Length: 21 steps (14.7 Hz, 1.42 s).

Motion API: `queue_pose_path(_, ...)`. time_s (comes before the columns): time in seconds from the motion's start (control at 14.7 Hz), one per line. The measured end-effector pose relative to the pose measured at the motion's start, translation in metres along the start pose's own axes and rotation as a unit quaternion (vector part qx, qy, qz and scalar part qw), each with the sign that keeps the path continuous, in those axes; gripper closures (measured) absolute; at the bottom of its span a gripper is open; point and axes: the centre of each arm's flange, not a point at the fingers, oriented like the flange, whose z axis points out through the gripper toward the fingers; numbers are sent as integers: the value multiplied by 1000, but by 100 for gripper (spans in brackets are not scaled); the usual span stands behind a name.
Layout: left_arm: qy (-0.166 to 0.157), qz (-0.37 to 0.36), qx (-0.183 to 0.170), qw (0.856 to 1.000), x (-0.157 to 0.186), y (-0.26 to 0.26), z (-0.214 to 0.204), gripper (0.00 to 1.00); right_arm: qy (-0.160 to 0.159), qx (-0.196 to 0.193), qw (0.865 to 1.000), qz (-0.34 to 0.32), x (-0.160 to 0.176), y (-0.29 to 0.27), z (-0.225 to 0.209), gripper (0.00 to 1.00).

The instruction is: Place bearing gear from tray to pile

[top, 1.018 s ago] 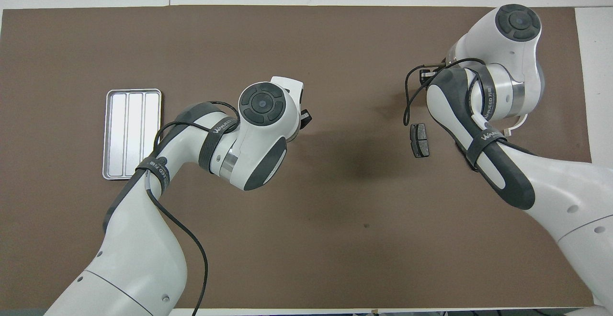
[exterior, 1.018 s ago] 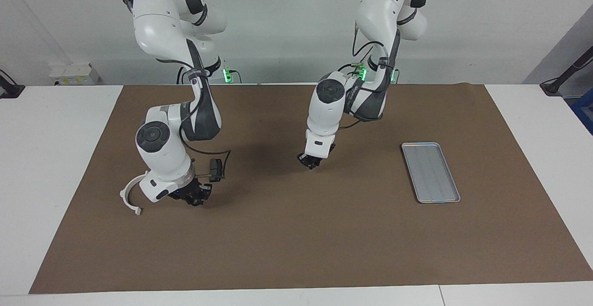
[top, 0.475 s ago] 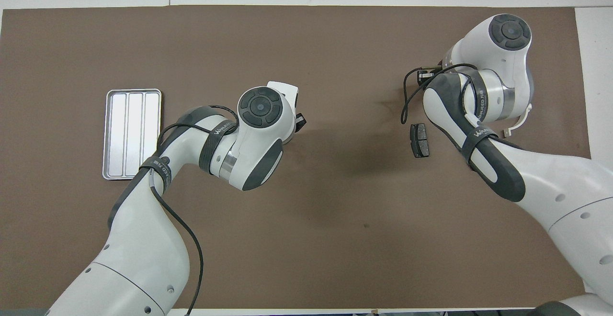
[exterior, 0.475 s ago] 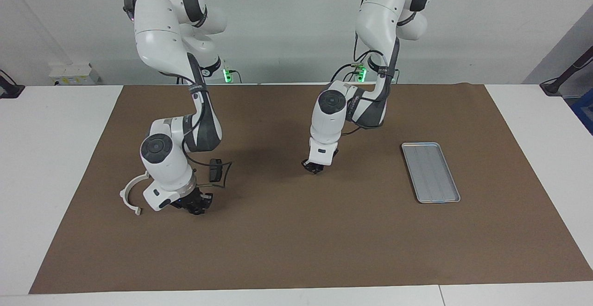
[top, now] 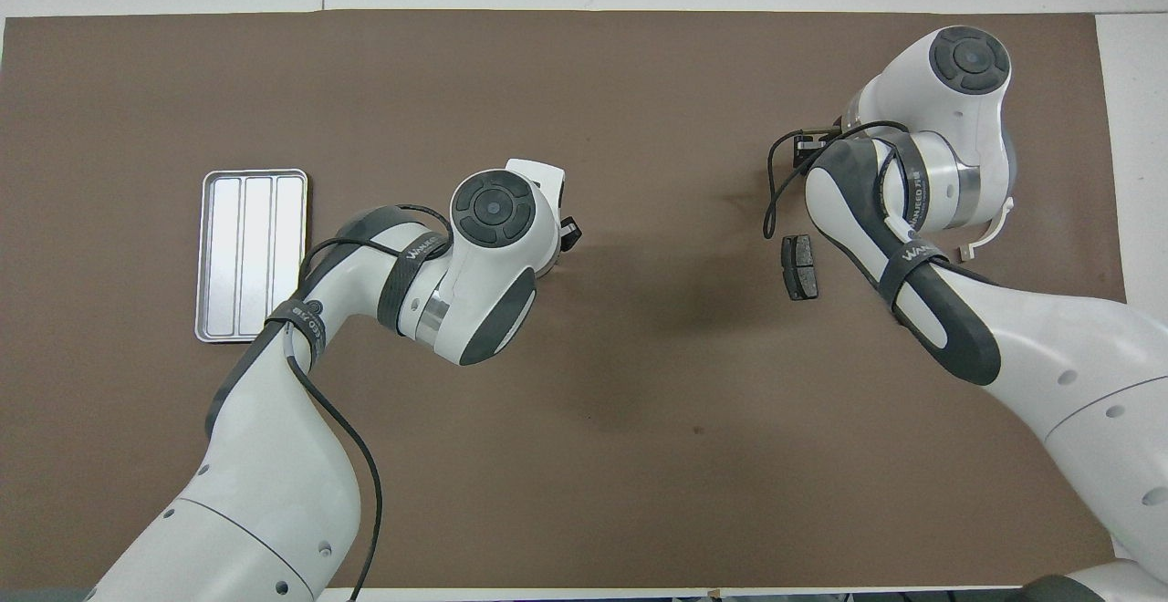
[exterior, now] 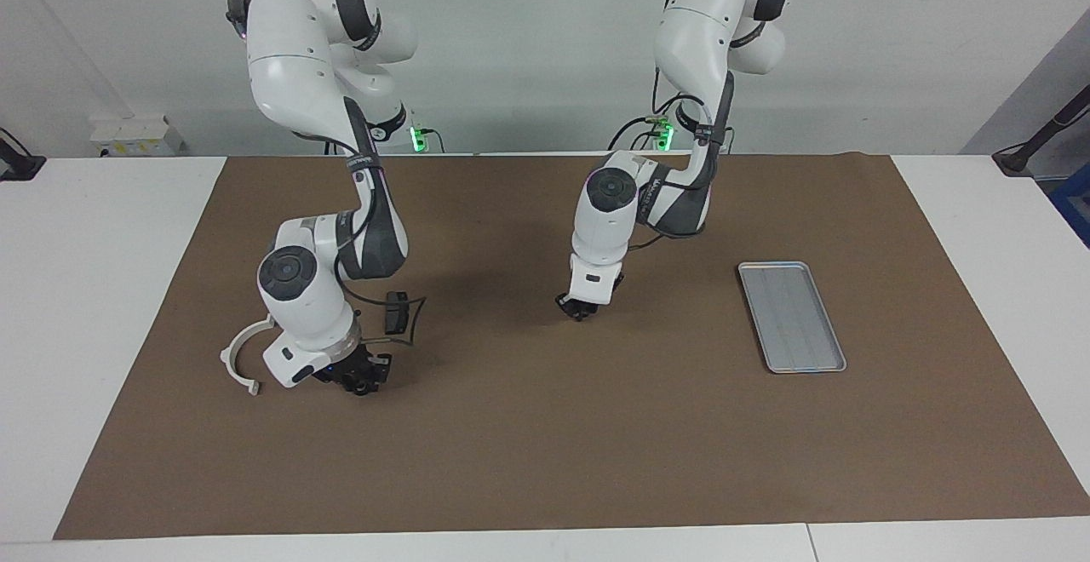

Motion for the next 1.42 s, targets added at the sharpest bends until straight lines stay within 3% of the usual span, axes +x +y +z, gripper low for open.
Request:
queue_pose_path(0.14,5,-12,1,1000,15,-7,-13,28,-11,-2,1000,0,-4,-11,-17,19)
queue_pose_path(0.27,11,-28,2,1000,43,-27,-56,7,-20,-6,1000,10,-11,-32,-44,0)
queue_pose_path(0.34,13,-27,3,1000,61,-46,-86,0,-24,-8,999,27,-18,-47,-58,0)
queue_pose_path(0.61,8,6,14,1000,125,-163,-213,0,-19,-13,989,143,-60,-153,-113,0)
queue_pose_path(0.81,-5,48,23,999,140,-236,-266,0,-11,-10,977,215,-94,-229,-123,0)
queue_pose_path(1.09,-35,75,38,996,145,-278,-279,0,-17,-8,967,254,-126,-282,-119,0)
queue_pose_path(1.42,-39,91,38,994,156,-296,-278,0,-19,-18,964,265,-150,-338,-78,0)
